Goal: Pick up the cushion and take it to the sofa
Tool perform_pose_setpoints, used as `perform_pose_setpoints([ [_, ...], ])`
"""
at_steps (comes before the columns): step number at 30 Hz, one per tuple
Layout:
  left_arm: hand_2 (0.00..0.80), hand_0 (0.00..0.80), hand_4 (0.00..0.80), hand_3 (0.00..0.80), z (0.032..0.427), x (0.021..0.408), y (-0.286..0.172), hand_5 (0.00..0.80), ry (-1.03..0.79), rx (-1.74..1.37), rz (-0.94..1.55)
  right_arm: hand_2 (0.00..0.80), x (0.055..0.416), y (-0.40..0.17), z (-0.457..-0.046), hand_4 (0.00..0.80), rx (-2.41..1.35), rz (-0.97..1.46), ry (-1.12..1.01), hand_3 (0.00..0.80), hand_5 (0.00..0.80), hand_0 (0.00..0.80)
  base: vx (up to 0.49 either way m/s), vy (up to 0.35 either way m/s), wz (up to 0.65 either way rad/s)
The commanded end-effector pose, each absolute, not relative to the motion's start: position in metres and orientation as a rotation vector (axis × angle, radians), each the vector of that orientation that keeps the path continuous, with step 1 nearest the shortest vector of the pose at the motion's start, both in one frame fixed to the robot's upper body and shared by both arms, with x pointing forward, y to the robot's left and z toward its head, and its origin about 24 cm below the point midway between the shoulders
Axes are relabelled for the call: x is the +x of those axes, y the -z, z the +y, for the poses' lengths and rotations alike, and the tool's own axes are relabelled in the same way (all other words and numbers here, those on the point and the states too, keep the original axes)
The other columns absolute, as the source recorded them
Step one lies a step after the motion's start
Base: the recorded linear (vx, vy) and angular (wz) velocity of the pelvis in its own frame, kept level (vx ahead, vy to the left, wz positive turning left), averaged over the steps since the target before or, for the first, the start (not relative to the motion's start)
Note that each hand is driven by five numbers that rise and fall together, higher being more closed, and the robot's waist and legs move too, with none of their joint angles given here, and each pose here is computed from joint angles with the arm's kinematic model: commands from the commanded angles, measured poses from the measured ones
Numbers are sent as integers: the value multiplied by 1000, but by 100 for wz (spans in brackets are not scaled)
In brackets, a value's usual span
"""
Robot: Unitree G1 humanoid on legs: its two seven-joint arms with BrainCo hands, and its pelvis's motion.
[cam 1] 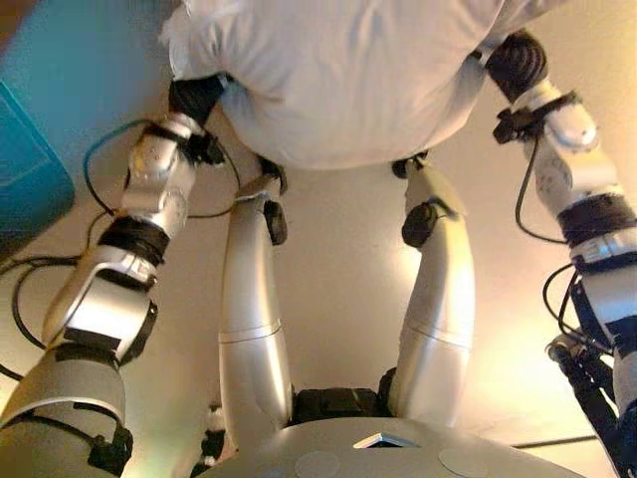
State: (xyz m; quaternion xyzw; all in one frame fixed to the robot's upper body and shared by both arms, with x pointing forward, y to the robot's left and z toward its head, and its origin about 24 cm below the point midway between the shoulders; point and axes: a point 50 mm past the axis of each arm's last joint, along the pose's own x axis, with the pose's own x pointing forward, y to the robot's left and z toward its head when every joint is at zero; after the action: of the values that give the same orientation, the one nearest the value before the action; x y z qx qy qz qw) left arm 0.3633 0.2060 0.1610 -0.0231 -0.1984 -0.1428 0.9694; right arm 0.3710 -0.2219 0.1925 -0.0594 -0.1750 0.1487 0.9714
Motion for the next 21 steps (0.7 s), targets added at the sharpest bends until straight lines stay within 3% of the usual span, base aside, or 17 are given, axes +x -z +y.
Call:
perform_pose_setpoints([
  [1,800,800,800,800,138,338,-178,800,554,-114,-634,800,343,-215,-182,800,-128,-621,-493,800,800,800,80,-154,12],
  [7,800,800,800,800,139,309,-148,800,536,-187,-597,800,304,-166,-173,800,-1,-628,-473,800,800,800,96,-160,25],
  [21,800,800,800,800,157,249,-139,800,413,-387,-710,800,244,-162,-168,800,61,-756,-473,800,800,800,95,-59,13],
])
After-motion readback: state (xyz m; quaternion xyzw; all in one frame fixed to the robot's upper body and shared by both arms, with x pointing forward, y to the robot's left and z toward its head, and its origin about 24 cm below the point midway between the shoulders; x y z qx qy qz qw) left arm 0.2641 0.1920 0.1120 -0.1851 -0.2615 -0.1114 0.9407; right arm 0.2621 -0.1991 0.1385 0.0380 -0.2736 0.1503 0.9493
